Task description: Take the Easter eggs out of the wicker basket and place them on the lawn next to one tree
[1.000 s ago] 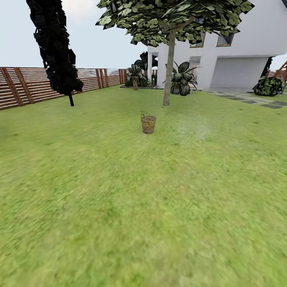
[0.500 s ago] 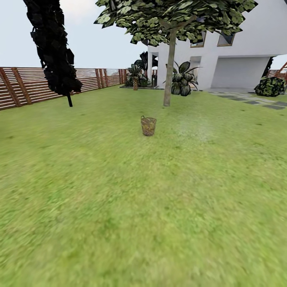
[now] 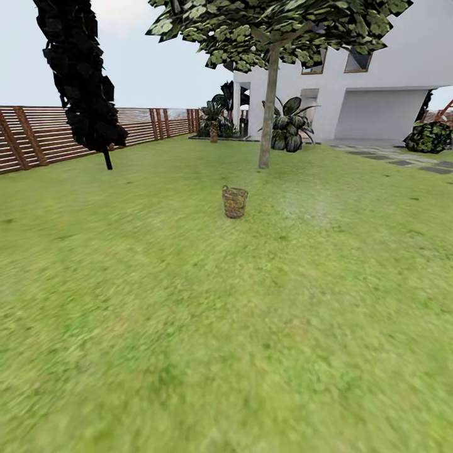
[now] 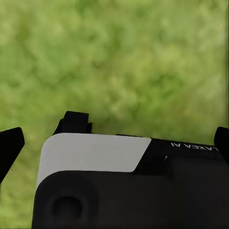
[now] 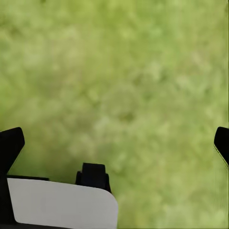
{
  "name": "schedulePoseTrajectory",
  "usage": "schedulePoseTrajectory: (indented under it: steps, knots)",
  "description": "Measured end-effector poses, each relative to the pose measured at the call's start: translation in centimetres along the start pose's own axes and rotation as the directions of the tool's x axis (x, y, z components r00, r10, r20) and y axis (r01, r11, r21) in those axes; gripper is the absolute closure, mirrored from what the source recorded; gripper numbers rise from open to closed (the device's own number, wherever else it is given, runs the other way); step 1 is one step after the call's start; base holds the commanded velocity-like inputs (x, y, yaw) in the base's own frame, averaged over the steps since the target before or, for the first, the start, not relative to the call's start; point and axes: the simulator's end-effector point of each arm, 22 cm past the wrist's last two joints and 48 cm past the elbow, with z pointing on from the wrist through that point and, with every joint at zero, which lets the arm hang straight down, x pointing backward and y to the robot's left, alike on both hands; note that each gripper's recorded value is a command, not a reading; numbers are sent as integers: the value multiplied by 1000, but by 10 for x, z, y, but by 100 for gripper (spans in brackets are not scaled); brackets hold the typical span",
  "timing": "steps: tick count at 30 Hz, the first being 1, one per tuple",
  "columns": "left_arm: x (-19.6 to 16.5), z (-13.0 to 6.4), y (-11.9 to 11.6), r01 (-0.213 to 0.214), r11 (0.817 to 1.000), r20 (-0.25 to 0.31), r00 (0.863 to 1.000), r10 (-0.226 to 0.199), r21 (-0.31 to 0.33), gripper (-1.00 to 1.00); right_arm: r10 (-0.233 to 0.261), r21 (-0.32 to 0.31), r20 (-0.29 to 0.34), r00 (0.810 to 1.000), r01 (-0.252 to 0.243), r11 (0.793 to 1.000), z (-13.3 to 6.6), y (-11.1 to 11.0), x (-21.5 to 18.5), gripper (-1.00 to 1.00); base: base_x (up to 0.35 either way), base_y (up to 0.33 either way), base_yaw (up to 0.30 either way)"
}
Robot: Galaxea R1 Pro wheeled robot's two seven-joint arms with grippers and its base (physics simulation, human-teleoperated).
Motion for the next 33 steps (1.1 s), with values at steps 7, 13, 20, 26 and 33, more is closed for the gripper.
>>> schedulePoseTrajectory:
  steps: [7, 13, 20, 26, 33]
  knots:
    - [0, 0, 0, 0, 1000, 0, 1000, 0, 0, -100, 0, 0, 0, 1000, 0, 1000, 0, 0, 0, -100, 337, 0, 0]
    - [0, 0, 0, 0, 1000, 0, 1000, 0, 0, -100, 0, 0, 0, 1000, 0, 1000, 0, 0, 0, -100, 337, 0, 0]
    - [0, 0, 0, 0, 1000, 0, 1000, 0, 0, -100, 0, 0, 1, 1000, 0, 1000, 0, 0, 0, -100, 337, 0, 0]
    - [0, 0, 0, 0, 1000, 0, 1000, 0, 0, -100, 0, 0, 0, 1000, 0, 1000, 0, 0, 0, -100, 337, 0, 0]
    - [0, 0, 0, 0, 1000, 0, 1000, 0, 0, -100, 0, 0, 0, 1000, 0, 1000, 0, 0, 0, -100, 337, 0, 0]
